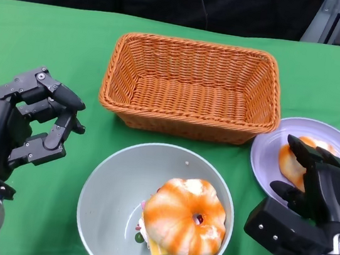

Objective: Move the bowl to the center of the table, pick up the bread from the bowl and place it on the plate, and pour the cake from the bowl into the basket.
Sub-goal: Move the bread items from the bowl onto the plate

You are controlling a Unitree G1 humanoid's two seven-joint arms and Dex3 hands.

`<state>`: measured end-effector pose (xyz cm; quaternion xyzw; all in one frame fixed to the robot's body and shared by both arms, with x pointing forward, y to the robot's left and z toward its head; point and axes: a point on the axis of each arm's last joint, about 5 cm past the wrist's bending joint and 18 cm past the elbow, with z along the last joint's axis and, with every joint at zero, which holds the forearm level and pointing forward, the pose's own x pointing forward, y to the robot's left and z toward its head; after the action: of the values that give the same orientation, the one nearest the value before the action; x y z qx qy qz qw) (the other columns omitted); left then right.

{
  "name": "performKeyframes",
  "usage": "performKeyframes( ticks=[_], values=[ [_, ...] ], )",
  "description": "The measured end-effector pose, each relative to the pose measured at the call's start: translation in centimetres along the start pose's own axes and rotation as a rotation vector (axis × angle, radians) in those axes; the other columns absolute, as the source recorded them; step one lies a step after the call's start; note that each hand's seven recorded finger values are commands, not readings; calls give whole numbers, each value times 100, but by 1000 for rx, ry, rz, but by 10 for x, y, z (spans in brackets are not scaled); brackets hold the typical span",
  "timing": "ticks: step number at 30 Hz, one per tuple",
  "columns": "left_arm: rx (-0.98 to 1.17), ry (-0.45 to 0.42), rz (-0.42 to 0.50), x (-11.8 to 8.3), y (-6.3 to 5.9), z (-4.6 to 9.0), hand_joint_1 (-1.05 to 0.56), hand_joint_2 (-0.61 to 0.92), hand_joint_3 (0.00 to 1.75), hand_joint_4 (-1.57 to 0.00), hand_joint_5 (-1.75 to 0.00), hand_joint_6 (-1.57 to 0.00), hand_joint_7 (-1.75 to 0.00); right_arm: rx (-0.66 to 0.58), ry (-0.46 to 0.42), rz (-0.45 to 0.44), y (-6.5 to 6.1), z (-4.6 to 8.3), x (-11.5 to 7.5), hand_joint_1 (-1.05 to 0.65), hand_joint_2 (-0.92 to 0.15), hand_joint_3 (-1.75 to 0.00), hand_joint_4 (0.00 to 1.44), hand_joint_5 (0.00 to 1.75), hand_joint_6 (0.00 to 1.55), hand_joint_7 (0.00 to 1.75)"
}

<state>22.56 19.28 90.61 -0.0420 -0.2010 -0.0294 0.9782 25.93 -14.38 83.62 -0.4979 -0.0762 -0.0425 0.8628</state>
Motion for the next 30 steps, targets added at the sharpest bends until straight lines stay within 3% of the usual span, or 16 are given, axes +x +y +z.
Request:
performKeyframes(
  ticks=[9,18,23,30],
  values=[
    [-3,8,2,0,0,-1,-3,60,103,-75,-151,-82,-125,-3,-31,-57,-1,5,-1,-69,-92,-21,53,8,64,6],
    [-3,6,2,1,0,-2,-5,59,103,-75,-151,-81,-125,55,-95,-113,-6,17,-2,-67,-92,-20,54,6,62,2],
    [-4,5,1,2,0,-4,-4,61,101,-76,-149,-82,-124,140,-204,-81,-24,40,-8,-69,-92,-18,59,8,60,0],
    [-3,11,-1,3,-1,-6,-5,61,101,-75,-149,-81,-125,184,-273,72,-64,70,-22,-74,-92,-19,62,7,57,0]
  ],
)
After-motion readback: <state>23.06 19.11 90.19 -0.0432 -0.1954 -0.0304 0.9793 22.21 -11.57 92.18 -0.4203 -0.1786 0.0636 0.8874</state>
